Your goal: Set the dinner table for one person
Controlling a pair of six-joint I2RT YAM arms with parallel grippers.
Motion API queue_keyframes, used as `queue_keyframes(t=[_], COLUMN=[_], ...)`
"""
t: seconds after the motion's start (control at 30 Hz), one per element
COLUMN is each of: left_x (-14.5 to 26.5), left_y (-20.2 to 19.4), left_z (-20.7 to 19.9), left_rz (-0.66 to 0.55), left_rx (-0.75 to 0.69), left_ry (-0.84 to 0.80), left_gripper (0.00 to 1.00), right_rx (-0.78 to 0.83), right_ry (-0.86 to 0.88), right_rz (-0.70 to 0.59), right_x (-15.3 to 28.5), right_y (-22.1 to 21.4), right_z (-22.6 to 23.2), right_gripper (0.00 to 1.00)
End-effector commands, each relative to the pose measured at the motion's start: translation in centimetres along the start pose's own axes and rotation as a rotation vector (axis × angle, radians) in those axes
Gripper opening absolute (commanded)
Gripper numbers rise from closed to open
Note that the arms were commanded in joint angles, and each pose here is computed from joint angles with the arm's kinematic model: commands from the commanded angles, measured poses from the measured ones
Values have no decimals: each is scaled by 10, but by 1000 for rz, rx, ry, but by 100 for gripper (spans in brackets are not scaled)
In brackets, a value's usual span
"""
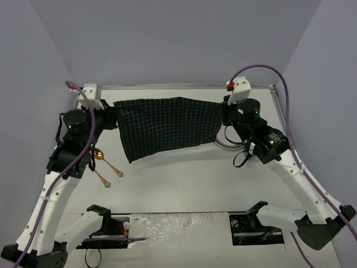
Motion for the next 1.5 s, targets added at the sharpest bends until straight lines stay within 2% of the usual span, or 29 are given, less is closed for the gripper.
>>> queue_keyframes(t=[0.0, 0.1, 0.27, 0.4, 0.67, 0.83, 1.03, 1.27, 1.47], left_x=[42, 52, 44, 20, -32, -66, -111, -130, -136], left_y=[10, -7, -40, -77, -129, -150, -169, -177, -178], left_z=[-6, 1, 19, 39, 87, 112, 151, 172, 185], left_rz=[-69, -24, 16, 83, 116, 122, 160, 176, 183], left_rx=[83, 148, 243, 286, 310, 374, 383, 405, 427], left_ry=[-15, 20, 126, 237, 551, 654, 777, 829, 857], left_gripper=[0, 0, 0, 0, 0, 0, 0, 0, 0], right_rx=[7, 17, 41, 69, 147, 220, 313, 339, 349], right_ry=[-55, -44, -34, -20, 57, 87, 115, 150, 137], right_rz=[-194, -191, -105, -25, 49, 91, 81, -1, -75], right_x=[34, 26, -17, -70, -181, -250, -315, -352, -369], right_y=[47, 53, 45, 27, -8, -43, -75, -86, -79], right_z=[-27, -24, -8, 12, 49, 75, 98, 115, 119], right_gripper=[0, 0, 0, 0, 0, 0, 0, 0, 0])
Point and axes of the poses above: each gripper's point midway between its finger pads, its own x axis back along the fingers, its own z axis along the line the jaws close on, y = z × x, the point moved 7 cm from there along x, back along the fingers, and after that the axes turned 13 degrees about x, right-handed, at the moved point
